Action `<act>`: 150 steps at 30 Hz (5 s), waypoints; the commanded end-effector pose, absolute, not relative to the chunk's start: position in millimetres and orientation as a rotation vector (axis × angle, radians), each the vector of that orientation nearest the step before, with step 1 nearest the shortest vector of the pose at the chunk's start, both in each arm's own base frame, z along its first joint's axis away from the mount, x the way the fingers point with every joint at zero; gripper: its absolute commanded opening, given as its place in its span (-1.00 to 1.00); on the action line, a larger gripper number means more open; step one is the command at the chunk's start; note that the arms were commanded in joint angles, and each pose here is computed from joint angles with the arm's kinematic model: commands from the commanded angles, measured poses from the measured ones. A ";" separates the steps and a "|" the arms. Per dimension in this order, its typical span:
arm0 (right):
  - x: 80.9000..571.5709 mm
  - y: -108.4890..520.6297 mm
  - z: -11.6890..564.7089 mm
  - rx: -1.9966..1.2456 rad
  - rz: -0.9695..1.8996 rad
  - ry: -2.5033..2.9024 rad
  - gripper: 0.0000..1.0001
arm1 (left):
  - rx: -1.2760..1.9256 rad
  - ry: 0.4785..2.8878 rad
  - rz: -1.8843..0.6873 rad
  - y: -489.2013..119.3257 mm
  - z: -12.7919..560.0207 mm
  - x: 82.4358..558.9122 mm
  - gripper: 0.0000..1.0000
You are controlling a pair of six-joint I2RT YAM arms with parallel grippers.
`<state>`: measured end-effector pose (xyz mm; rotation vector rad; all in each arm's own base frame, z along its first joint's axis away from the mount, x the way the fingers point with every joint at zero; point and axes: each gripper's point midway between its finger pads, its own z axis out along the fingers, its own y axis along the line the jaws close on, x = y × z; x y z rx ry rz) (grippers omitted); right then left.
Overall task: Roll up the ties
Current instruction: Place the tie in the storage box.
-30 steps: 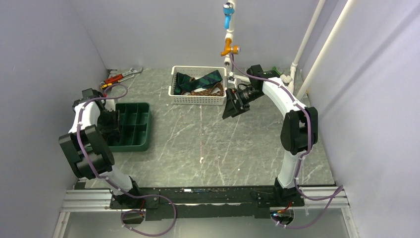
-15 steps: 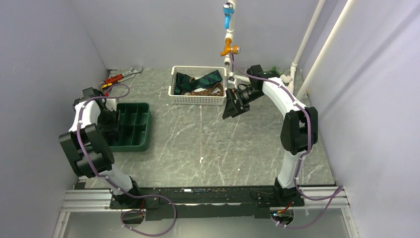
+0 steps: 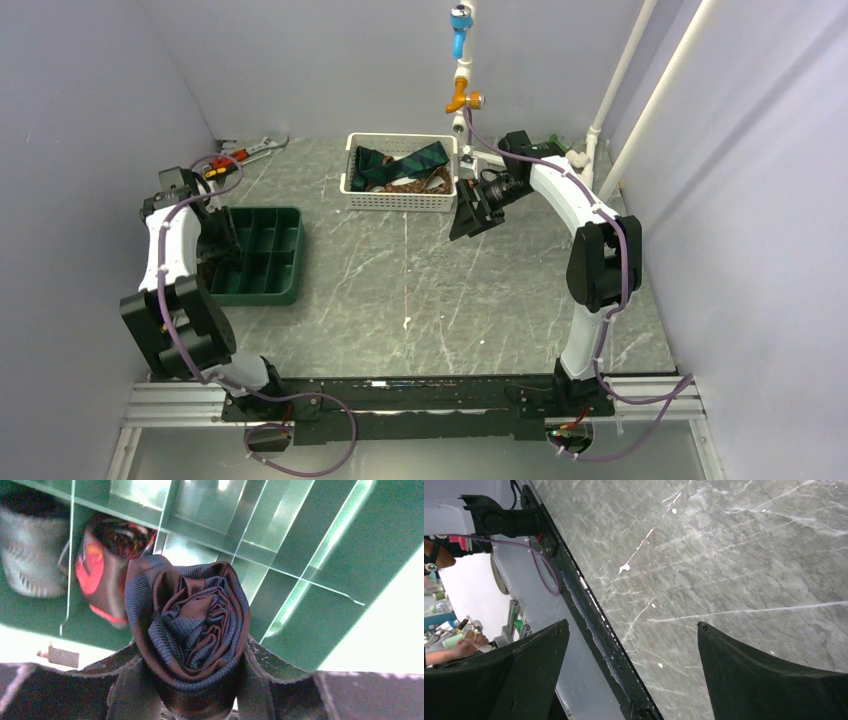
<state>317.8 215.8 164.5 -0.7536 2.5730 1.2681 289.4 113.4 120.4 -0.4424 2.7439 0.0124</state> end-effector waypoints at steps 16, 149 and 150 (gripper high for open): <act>316.8 211.2 173.4 -0.815 1.220 2.546 1.00 | -1.302 2.254 0.055 120.5 125.4 287.9 -1.00; 353.0 190.6 192.2 -0.796 1.067 2.462 1.00 | -0.640 2.192 0.113 107.1 246.6 366.8 0.99; 358.1 185.8 194.5 -0.784 1.040 2.452 1.00 | -0.563 2.170 0.102 104.6 262.2 373.9 0.99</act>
